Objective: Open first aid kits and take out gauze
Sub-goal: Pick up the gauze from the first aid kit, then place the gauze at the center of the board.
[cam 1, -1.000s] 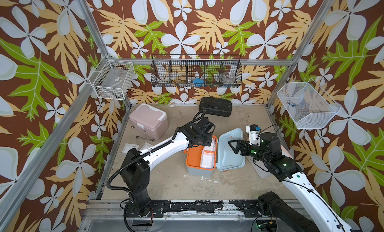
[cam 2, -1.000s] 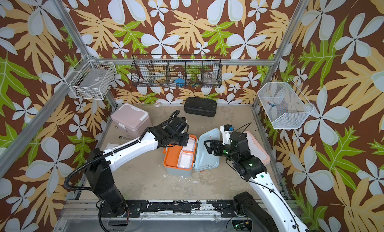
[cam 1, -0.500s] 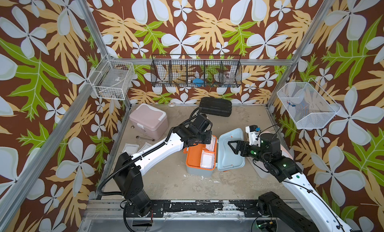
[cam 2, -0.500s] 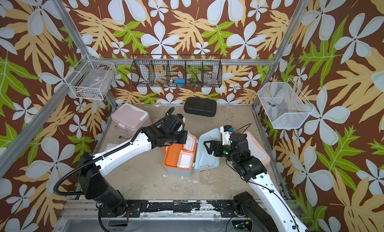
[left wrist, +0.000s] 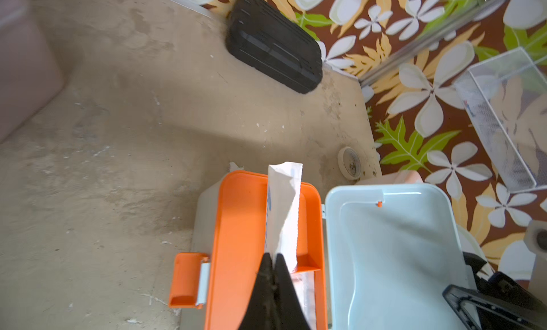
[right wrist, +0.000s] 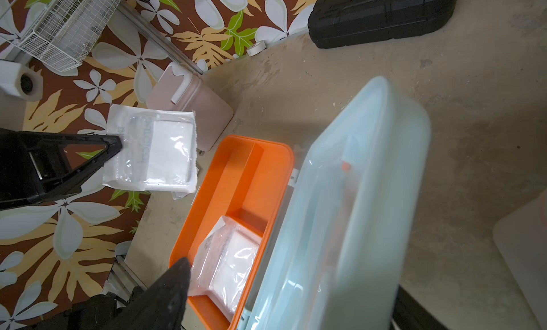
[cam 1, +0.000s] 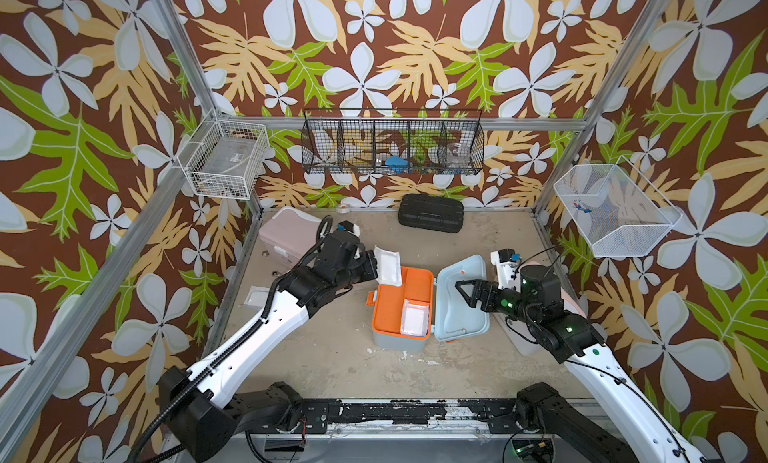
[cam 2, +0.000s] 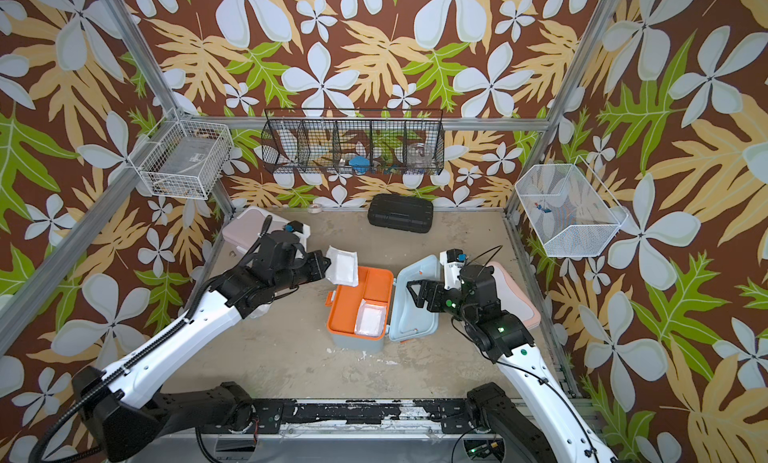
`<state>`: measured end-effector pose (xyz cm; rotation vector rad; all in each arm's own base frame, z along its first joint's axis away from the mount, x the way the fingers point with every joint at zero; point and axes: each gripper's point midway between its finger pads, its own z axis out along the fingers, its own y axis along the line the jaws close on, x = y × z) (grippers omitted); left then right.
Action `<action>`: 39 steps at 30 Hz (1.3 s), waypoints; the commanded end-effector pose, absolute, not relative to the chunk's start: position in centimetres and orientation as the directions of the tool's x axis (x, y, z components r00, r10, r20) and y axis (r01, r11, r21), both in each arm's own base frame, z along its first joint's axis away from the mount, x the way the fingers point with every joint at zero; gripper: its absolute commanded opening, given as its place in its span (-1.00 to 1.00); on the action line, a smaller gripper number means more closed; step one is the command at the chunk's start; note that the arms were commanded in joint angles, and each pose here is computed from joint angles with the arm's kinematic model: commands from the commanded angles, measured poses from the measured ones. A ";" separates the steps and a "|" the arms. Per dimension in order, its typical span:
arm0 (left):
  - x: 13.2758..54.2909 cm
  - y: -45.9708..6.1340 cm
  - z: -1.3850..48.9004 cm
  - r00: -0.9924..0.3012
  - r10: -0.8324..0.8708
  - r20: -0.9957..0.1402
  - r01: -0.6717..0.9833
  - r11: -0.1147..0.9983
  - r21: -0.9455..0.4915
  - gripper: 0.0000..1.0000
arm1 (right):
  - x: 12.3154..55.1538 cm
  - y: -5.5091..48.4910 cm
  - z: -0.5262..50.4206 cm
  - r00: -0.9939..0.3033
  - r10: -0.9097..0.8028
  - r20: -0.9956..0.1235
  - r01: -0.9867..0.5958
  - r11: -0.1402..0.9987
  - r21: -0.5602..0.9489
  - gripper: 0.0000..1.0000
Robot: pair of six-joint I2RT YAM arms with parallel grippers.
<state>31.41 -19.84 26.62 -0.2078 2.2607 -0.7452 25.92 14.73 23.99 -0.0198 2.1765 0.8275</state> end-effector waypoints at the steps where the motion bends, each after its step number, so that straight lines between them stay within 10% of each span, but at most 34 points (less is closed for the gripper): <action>1: 31.3 -17.1 26.7 -0.688 -0.453 -0.568 -0.003 0.783 -0.622 -1.00 | 26.1 14.9 24.5 -0.678 0.243 -0.694 -0.289 0.780 0.555 0.76; 39: 29.9 -5.0 13.7 -0.203 -0.950 -0.237 -0.569 0.311 -0.762 -1.00 | 25.6 15.4 24.5 -0.690 0.232 -0.686 -0.310 0.762 0.569 0.76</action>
